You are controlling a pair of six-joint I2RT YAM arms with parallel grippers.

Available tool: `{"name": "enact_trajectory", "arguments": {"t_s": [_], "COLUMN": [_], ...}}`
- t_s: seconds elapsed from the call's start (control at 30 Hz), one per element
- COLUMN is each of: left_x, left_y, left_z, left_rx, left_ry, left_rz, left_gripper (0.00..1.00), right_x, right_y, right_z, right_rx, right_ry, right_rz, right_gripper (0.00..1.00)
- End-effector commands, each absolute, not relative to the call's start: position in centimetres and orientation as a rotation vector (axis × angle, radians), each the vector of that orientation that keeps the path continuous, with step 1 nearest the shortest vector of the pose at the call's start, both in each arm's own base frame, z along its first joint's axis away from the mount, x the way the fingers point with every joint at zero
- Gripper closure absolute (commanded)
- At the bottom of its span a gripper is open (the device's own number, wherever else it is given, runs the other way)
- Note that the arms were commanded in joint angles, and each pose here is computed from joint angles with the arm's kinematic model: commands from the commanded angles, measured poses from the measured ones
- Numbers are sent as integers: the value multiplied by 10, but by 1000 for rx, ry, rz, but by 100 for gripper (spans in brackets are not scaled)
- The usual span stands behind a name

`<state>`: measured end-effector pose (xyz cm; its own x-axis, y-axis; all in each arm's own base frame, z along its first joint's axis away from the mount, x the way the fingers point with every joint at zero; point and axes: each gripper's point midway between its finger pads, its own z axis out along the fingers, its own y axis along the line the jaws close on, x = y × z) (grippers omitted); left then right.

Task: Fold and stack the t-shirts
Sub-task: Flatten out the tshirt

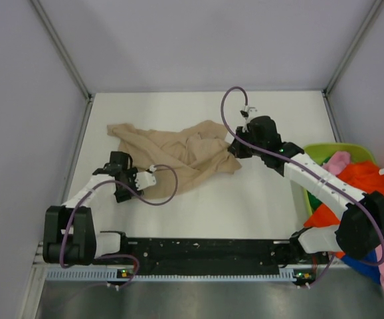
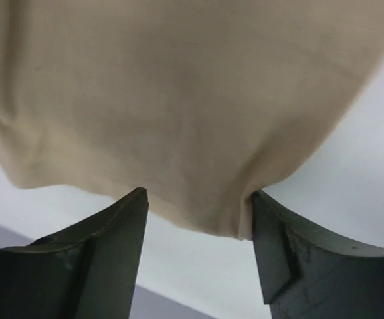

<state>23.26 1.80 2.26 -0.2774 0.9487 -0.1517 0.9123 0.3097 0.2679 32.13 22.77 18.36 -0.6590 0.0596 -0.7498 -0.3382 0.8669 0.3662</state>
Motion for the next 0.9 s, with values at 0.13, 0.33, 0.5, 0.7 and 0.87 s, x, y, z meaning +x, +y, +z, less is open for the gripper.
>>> {"name": "enact_trajectory", "arguments": {"t_s": [0.13,0.33,0.5,0.7,0.87], "left_x": [287,323,295,213,157], "left_y": [31,21,19,19,24], "left_z": [58,210,317,418,487], "left_rx": [1389,900,734,675,595], "left_ry": [2330,2149,1992,1761,1604], "left_rz": [381,409,416,454,506], "left_gripper": [100,100,100,100,100], "right_x": [325,305,258,185,130], "right_y": [209,183,167,144,128], "right_z": [237,318,404,491,549], "right_rx": [-211,-262,-339,-399,-449], "right_ry": [2089,1931,1747,1521,1372], "right_rz": [543,477,547,653,722], "right_gripper": [100,100,100,100,100]}}
